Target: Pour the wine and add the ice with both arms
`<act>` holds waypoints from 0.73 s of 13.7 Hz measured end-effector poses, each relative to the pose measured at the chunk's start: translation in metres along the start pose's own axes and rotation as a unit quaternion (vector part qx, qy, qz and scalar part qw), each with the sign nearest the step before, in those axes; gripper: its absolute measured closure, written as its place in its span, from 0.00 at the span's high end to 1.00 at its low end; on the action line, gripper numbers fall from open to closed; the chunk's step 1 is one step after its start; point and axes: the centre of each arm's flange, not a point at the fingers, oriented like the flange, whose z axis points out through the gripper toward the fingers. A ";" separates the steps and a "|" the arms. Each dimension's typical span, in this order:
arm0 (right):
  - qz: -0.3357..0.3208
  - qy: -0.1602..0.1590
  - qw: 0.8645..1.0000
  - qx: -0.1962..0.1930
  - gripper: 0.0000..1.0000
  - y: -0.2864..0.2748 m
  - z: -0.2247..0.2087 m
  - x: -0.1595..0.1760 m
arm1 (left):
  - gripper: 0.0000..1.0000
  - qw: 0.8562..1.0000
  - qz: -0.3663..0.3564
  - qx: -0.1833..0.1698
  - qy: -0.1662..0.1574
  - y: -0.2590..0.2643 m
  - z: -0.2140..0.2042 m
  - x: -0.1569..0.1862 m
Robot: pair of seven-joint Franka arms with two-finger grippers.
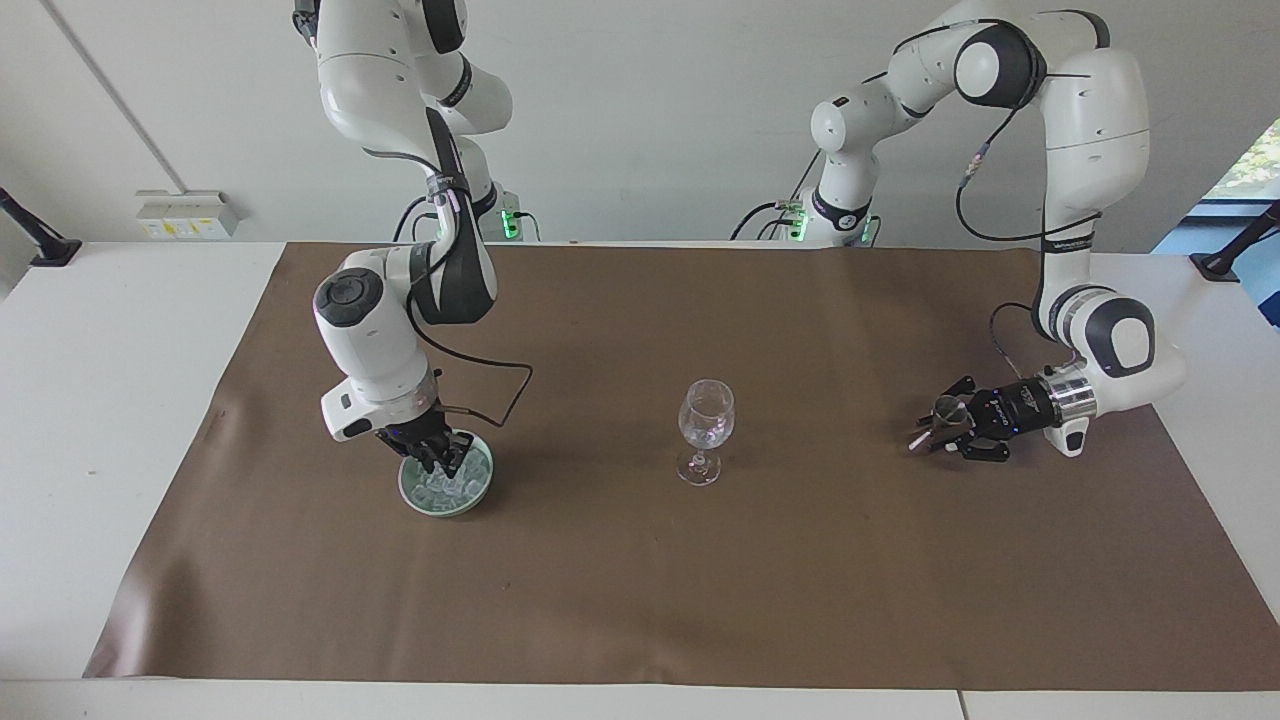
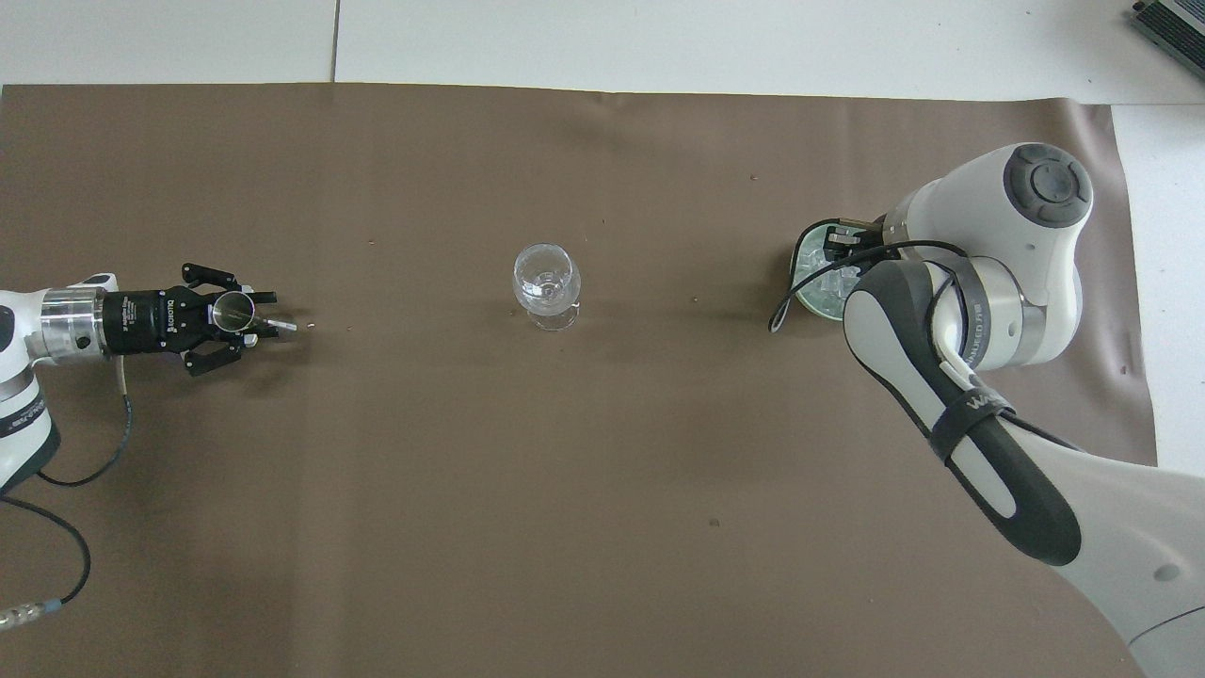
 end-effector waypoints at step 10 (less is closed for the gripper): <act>-0.036 0.045 0.992 0.109 0.31 -0.098 -0.134 -0.007 | 1.00 0.999 0.017 0.030 0.018 -0.003 -0.016 0.001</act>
